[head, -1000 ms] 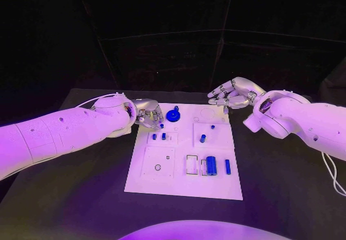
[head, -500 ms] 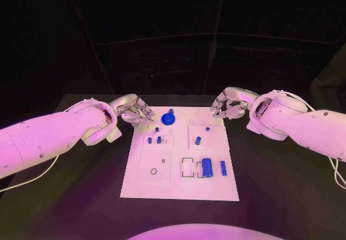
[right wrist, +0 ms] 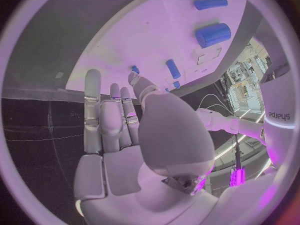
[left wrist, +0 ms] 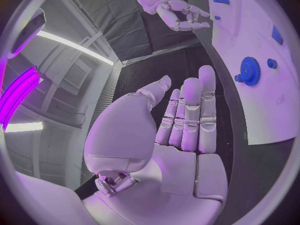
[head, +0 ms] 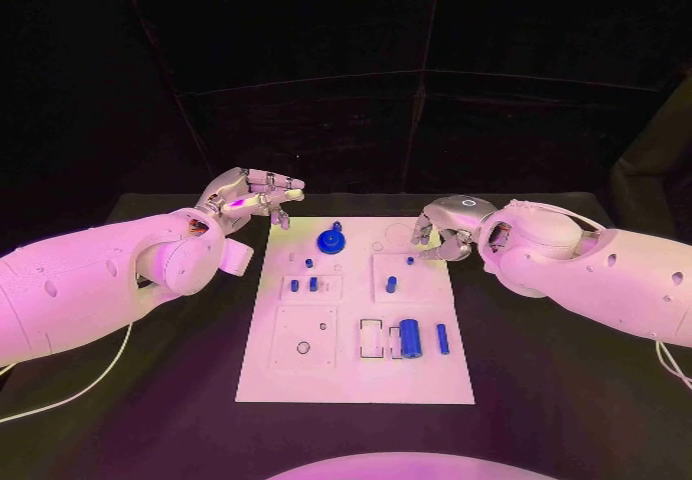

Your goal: Assemble the parts on the task board

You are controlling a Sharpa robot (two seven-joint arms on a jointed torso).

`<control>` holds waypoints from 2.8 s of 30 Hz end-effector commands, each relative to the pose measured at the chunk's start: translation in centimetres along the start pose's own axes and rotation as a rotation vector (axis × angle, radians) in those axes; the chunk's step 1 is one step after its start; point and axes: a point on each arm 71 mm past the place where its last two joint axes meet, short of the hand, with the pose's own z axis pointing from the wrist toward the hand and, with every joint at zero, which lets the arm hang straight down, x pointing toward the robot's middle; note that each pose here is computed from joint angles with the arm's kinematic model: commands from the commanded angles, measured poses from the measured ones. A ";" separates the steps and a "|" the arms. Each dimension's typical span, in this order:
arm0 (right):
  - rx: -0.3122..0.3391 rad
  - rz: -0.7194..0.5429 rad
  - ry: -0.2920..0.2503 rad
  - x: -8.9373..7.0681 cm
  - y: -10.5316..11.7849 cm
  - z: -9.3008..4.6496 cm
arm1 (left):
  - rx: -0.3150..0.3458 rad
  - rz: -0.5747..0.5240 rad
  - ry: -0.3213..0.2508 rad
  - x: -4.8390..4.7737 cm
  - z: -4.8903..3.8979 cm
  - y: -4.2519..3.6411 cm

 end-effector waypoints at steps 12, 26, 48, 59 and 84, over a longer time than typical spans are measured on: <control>-0.048 -0.059 0.026 0.9 1.3 0.5 | 0.045 -0.094 -0.016 0.25 0.00 -0.46; -0.059 -0.060 0.088 1.9 1.8 0.8 | 0.031 -0.089 -0.029 0.00 0.05 -0.31; -0.049 -0.084 0.089 2.5 2.0 1.3 | 0.025 -0.089 -0.028 -0.01 0.09 -0.25; -0.067 -0.064 -0.017 1.6 2.7 0.6 | 0.022 -0.086 -0.035 -0.33 0.05 -0.20; -0.198 0.046 -0.177 -0.9 7.2 -2.7 | 0.015 -0.086 -0.033 -0.48 0.17 -0.09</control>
